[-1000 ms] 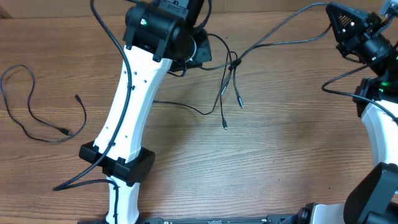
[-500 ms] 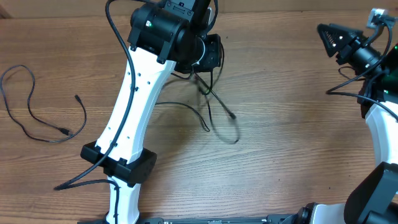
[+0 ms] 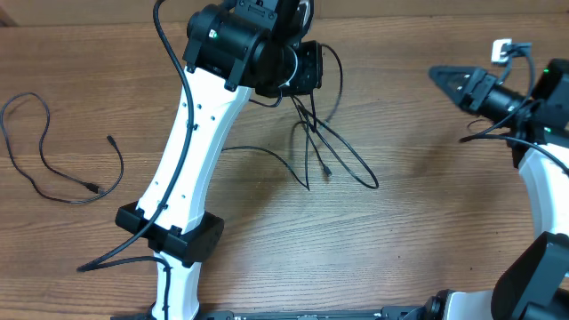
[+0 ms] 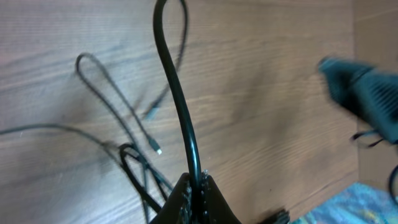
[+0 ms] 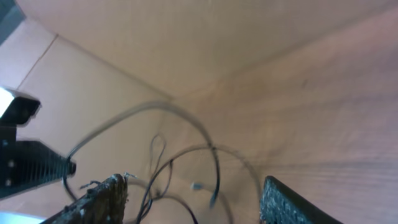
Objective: Untangle cables
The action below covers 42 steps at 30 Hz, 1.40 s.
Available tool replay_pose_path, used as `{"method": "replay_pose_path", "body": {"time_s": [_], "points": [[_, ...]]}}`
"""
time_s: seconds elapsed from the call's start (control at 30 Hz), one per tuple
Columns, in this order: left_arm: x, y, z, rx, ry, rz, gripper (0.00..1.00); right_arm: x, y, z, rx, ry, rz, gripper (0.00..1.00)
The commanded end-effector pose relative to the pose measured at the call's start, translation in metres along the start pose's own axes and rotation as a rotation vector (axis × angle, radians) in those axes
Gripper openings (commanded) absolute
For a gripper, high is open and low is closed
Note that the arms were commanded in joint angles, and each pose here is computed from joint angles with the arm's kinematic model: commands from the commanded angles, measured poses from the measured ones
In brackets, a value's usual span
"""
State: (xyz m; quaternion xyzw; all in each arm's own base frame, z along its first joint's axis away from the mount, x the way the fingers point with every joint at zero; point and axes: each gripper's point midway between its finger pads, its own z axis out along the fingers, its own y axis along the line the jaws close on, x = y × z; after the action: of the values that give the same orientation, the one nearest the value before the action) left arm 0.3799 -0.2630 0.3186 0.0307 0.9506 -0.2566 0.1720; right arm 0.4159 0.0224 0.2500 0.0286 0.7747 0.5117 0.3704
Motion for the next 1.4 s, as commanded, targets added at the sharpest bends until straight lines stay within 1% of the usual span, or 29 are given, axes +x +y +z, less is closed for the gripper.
{"method": "replay_pose_path", "body": {"time_s": [0.0,0.07,0.1,0.23,0.3,0.4,0.5,0.57,1.07,1.13,1.3,1.37], "points": [[-0.006,-0.005,0.001,0.024,-0.021,-0.007,0.04,0.022,0.018,0.015,-0.06,0.084,-0.046,0.71],[-0.01,-0.007,0.001,0.033,-0.036,0.0,0.04,0.044,0.027,0.03,-0.084,0.154,-0.042,0.73],[-0.011,-0.008,0.001,0.035,-0.04,0.01,0.04,0.06,0.038,0.044,-0.11,0.209,-0.046,0.74],[-0.011,-0.008,0.001,0.034,-0.039,0.018,0.04,0.087,0.056,0.068,-0.139,0.294,-0.057,0.72],[-0.011,-0.008,0.001,0.034,-0.039,0.018,0.04,0.099,0.057,0.078,-0.111,0.325,-0.054,0.7],[-0.012,-0.005,0.001,0.016,-0.046,0.017,0.04,0.117,0.051,0.088,-0.027,0.367,-0.034,0.66],[-0.014,-0.001,0.001,-0.004,-0.057,0.017,0.04,0.131,0.05,0.094,0.005,0.403,-0.027,0.64],[-0.014,-0.001,0.001,-0.006,-0.059,0.017,0.04,0.137,0.053,0.096,0.001,0.423,-0.022,0.62],[-0.015,0.0,0.001,-0.013,-0.063,0.017,0.04,0.166,0.068,0.103,-0.026,0.511,-0.034,0.6],[-0.015,0.0,0.001,-0.013,-0.063,0.016,0.04,0.169,0.069,0.104,-0.033,0.518,-0.051,0.56],[-0.015,0.0,0.001,-0.011,-0.064,0.012,0.04,0.174,0.073,0.107,-0.042,0.532,-0.08,0.53],[-0.015,0.0,0.001,-0.01,-0.066,0.013,0.04,0.177,0.074,0.108,-0.044,0.538,-0.095,0.48]]}}
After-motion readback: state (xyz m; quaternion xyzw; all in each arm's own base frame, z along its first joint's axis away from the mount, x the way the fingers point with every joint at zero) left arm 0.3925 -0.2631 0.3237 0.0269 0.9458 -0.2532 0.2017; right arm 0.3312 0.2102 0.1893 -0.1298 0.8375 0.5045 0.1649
